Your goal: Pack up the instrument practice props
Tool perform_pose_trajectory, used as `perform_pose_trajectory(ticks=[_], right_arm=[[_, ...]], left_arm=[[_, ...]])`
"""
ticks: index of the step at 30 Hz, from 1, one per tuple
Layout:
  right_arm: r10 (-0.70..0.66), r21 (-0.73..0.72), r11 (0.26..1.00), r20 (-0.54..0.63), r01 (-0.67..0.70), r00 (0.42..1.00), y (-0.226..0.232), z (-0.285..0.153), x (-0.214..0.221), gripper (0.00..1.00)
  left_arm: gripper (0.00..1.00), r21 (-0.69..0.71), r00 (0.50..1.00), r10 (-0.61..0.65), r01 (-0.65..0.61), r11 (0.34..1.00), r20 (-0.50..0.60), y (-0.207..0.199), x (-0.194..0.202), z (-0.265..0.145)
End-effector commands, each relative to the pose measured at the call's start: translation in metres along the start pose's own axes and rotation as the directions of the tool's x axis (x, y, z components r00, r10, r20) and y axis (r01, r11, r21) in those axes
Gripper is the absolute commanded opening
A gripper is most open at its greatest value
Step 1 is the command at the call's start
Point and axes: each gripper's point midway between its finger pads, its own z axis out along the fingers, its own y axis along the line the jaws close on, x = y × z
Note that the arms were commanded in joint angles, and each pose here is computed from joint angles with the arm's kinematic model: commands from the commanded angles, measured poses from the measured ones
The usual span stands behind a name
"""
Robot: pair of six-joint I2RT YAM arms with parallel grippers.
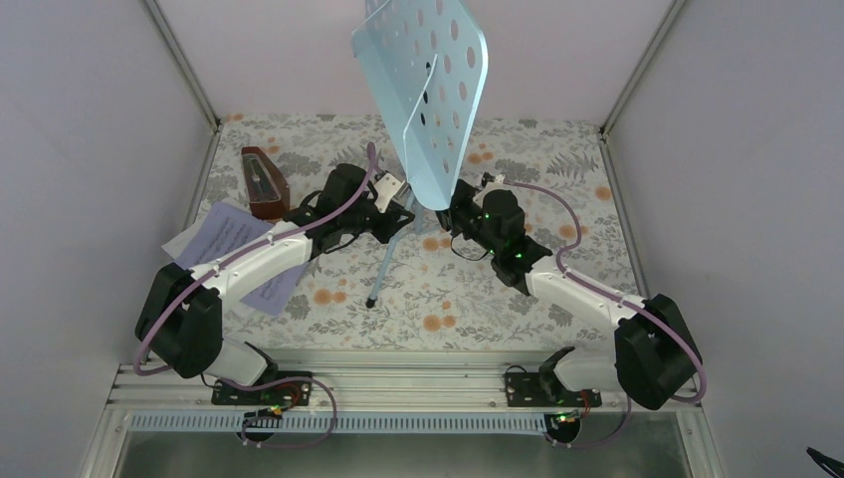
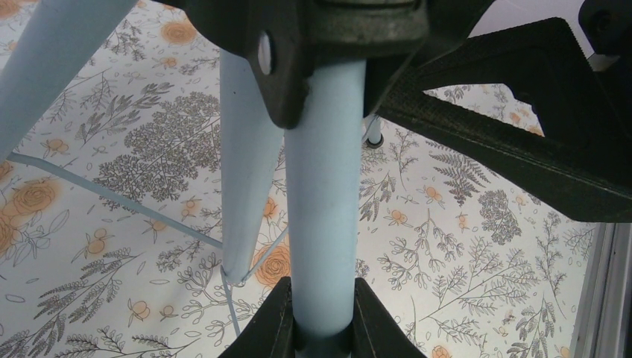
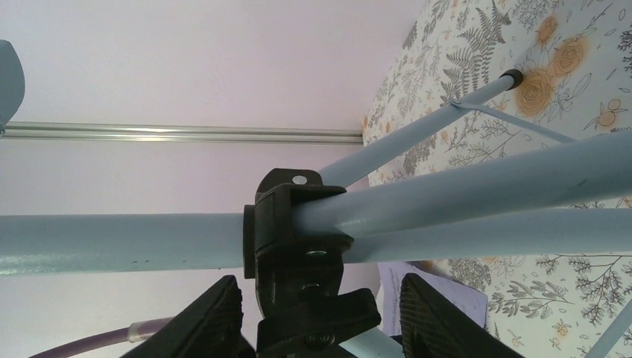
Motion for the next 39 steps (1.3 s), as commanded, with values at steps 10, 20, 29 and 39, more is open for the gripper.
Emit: perform_pose_trajectory(ticks=[10,20,29,39], right_arm=[[0.005,-0.039,0.999,0.047,-0.003,0.999,0.015,0.001,-0.009,0.37],[-0.121,-0.033,0.992,0.097,0.125,0.988,0.012,-0.003,-0.015,0.23],[-0.248,-0.019,0.968,0.105,0.251,0.963,0.007,-0.003,-0.016,0.19],[-0.181,-0.045,0.982,0.019,0.181,0.983,0.006,0.006,-0.001,0.31]], left_arm=[[0.02,-0.055,1.000,0.017,-0.016,0.998,0.021,0.010,-0.011,0.000],[0.02,-0.054,1.000,0.017,-0.016,0.998,0.015,0.010,-0.010,0.002],[0.02,-0.055,1.000,0.016,-0.015,0.998,0.011,0.010,-0.008,0.003],[0.02,-0.052,1.000,0.017,-0.017,0.999,0.013,0.009,-0.010,0.002]])
